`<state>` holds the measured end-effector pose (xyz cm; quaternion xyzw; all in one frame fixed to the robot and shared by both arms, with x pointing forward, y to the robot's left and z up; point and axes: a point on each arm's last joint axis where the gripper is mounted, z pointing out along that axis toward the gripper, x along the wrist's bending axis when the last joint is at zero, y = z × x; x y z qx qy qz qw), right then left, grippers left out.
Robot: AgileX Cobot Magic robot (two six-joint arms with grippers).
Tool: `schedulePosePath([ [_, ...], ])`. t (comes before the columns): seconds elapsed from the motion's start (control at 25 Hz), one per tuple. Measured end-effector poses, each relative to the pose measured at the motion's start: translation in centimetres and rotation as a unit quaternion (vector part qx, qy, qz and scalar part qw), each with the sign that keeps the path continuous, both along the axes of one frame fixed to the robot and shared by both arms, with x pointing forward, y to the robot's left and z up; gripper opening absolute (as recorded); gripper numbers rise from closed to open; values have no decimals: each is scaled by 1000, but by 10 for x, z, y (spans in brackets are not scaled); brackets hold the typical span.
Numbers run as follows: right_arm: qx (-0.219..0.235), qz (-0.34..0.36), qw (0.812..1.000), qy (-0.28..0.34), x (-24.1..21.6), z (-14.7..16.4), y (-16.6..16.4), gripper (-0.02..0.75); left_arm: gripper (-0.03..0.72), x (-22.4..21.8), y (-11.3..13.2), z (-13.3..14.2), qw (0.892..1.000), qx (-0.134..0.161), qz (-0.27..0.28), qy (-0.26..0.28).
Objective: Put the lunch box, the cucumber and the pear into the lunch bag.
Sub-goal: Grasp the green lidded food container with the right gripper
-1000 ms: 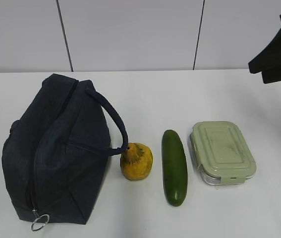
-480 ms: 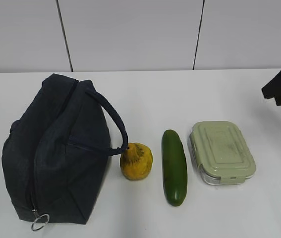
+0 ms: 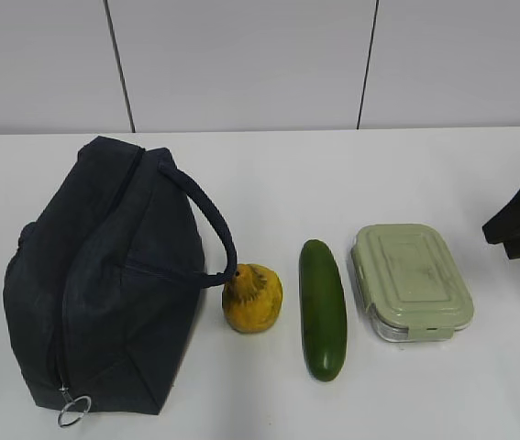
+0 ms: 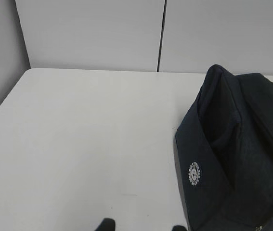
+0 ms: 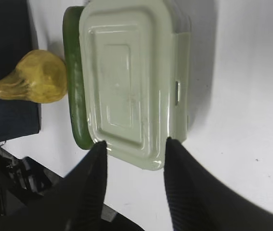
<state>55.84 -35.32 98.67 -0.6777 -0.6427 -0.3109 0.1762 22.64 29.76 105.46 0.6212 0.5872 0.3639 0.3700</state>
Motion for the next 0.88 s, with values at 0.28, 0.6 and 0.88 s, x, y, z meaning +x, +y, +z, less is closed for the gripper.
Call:
schedulePosePath([
  [0.28, 34, -41, 998, 26, 0, -31, -23, 313, 228, 0, 0, 0, 1000, 0, 0, 0],
  [0.6, 71, -25, 997, -9, 12, -56, -24, 312, 228, 0, 0, 0, 1000, 0, 0, 0],
  [0.88, 86, -22, 995, -52, 17, -54, -22, 313, 228, 0, 0, 0, 1000, 0, 0, 0],
])
